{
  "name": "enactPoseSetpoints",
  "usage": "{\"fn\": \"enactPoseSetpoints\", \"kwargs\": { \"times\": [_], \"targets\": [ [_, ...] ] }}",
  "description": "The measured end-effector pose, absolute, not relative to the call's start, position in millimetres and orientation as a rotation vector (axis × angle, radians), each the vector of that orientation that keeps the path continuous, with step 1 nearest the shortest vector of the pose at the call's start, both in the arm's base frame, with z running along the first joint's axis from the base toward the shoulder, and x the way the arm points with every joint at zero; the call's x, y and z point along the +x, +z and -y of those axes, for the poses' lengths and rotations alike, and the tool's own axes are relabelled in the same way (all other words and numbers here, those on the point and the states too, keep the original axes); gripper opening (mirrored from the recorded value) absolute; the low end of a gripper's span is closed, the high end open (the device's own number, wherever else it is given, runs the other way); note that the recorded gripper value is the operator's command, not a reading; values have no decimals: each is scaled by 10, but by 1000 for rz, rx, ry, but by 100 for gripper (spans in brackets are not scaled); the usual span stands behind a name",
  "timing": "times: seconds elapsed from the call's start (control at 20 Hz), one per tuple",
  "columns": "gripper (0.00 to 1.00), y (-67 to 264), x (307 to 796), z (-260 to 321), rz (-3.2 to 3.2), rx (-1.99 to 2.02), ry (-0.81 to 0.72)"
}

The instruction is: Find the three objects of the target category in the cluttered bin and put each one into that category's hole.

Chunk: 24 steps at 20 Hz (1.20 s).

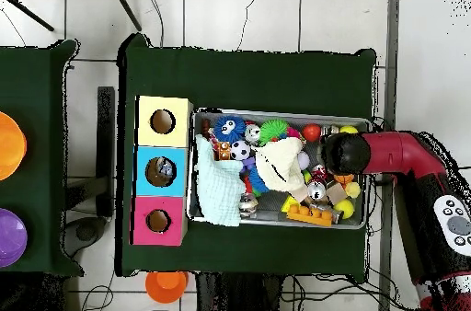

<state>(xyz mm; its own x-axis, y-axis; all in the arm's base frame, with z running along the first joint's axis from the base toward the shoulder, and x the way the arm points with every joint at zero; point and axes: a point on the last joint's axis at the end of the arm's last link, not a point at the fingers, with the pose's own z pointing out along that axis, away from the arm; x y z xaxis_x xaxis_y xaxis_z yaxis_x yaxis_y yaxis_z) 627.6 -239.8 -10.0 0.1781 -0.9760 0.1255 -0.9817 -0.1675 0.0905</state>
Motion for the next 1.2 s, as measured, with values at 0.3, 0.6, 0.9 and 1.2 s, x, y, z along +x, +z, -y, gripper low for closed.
{"fn": "enactPoseSetpoints", "kwargs": {
  "times": [0.3, 0.6, 0.9, 1.2],
  "targets": [
    [100, -111, 6298, 2398, 1915, 2304, 84],
    [100, -158, 6325, 2357, 1903, 2311, 88],
    [100, -269, 6314, 2332, 1899, 2305, 72],
    [100, -379, 6282, 2404, 1872, 2283, 83]
  ]
}}
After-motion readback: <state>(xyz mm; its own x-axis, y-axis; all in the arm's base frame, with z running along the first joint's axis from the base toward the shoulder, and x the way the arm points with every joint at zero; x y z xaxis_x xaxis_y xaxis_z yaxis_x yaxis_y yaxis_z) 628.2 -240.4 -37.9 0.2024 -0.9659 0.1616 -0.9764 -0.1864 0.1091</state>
